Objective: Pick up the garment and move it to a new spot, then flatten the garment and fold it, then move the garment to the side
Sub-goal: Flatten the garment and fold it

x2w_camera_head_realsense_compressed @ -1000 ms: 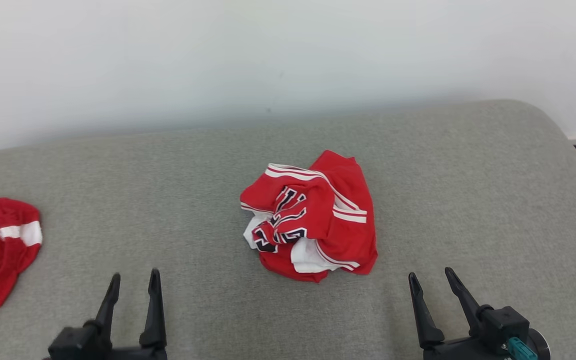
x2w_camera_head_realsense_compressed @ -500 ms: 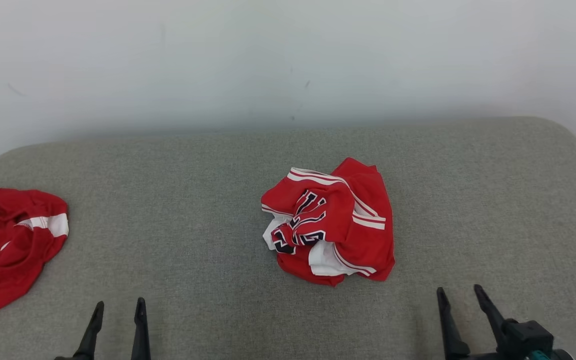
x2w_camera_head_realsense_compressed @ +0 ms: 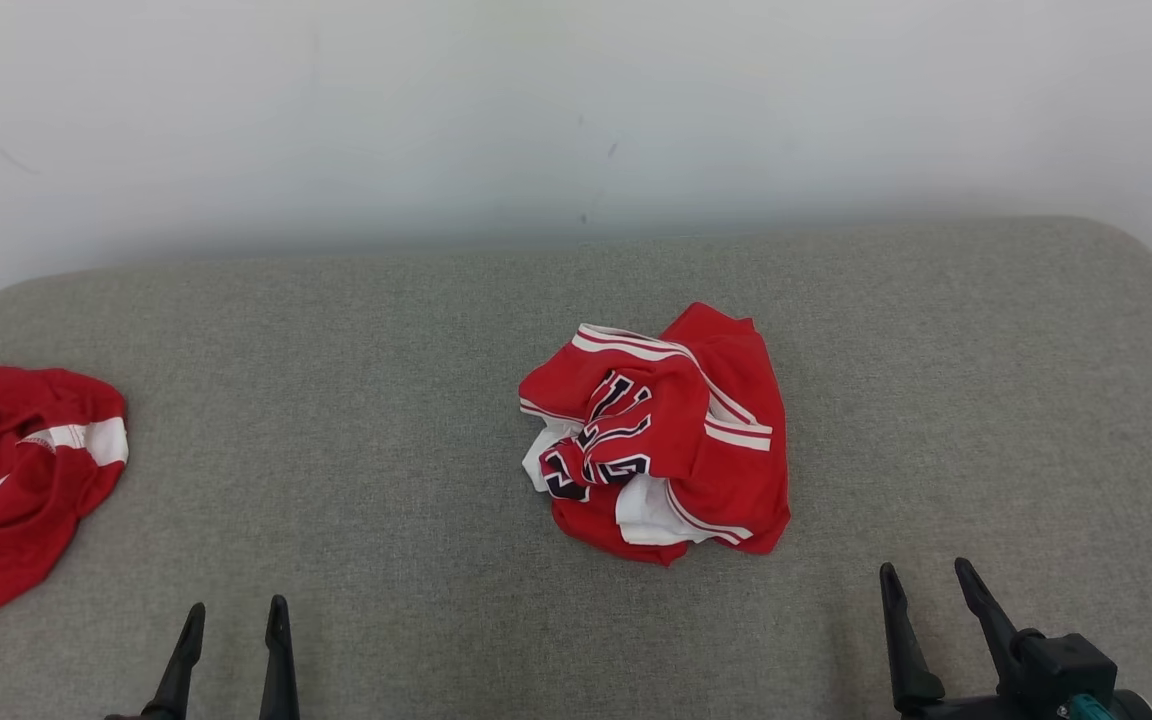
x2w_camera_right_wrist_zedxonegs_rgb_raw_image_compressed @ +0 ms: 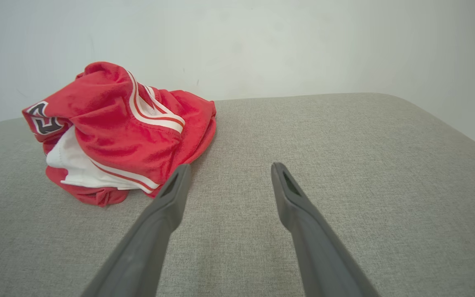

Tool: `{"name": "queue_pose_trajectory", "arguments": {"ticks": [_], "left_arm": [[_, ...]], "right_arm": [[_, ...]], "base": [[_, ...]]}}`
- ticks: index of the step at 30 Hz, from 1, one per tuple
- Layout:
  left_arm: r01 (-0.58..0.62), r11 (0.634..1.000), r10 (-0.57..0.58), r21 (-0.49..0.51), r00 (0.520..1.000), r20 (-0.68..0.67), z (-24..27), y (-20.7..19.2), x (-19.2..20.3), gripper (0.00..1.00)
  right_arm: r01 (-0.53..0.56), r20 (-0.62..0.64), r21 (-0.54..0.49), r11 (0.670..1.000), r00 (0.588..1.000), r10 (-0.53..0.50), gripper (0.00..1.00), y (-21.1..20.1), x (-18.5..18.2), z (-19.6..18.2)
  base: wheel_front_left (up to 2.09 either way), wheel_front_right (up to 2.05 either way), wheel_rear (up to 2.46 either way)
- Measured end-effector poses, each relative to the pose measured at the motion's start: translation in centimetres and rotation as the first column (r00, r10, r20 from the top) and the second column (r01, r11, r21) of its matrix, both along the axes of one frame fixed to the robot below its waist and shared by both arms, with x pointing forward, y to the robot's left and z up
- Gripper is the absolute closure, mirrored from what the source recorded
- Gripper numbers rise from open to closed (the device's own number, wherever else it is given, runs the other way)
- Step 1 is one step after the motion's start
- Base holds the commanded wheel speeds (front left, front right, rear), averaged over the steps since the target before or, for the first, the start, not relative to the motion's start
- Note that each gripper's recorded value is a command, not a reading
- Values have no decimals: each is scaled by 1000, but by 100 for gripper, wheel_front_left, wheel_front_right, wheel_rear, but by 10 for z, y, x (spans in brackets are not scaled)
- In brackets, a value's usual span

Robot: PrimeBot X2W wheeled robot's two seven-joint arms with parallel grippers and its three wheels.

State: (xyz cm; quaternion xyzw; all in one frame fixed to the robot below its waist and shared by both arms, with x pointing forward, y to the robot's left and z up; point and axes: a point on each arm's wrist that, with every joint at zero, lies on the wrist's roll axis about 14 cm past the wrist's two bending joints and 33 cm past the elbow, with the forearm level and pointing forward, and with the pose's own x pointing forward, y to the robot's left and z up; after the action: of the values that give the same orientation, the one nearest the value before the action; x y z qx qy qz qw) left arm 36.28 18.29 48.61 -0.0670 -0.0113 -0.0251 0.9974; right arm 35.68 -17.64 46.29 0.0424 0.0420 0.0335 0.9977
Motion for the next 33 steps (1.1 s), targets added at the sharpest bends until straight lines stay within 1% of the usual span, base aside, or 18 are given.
{"name": "queue_pose_trajectory", "arguments": {"ticks": [14, 18, 21, 24, 27, 30, 33], "left_arm": [[-2, 1000, 2, -18, 1000, -4, -2, -1, 0, 0], [-2, 1000, 2, -19, 1000, -8, -3, -2, 0, 0], [1, 1000, -1, -20, 1000, -12, -4, -3, 0, 0], [2, 1000, -2, -22, 1000, -10, -4, -4, 0, 0], [6, 1000, -6, -24, 1000, -6, -2, -6, 1, 0], [-2, 1000, 2, -25, 1000, -10, -3, -3, 1, 0], [-4, 1000, 4, -26, 1000, -19, -6, -3, 2, 0]], "right_arm": [[-11, 14, 19, 1000, 1000, 11, 0, 5, 8, 5], [-41, 51, 57, 998, 998, 38, 0, 15, 27, 22], [-86, 45, 52, 995, 995, 84, 0, 23, 46, 35], [-116, -17, 43, 992, 993, 117, 0, 25, 66, 38], [-144, -123, 48, 988, 981, 149, 0, 30, 84, 32], [-166, -230, 74, 983, 957, 178, 0, 38, 97, 20], [-186, -339, 88, 979, 918, 205, 0, 46, 104, 1]], "base": [[0, 0, 0], [0, 0, 0], [0, 0, 0], [0, 0, 0], [0, 0, 0], [0, 0, 0], [0, 0, 0]]}}
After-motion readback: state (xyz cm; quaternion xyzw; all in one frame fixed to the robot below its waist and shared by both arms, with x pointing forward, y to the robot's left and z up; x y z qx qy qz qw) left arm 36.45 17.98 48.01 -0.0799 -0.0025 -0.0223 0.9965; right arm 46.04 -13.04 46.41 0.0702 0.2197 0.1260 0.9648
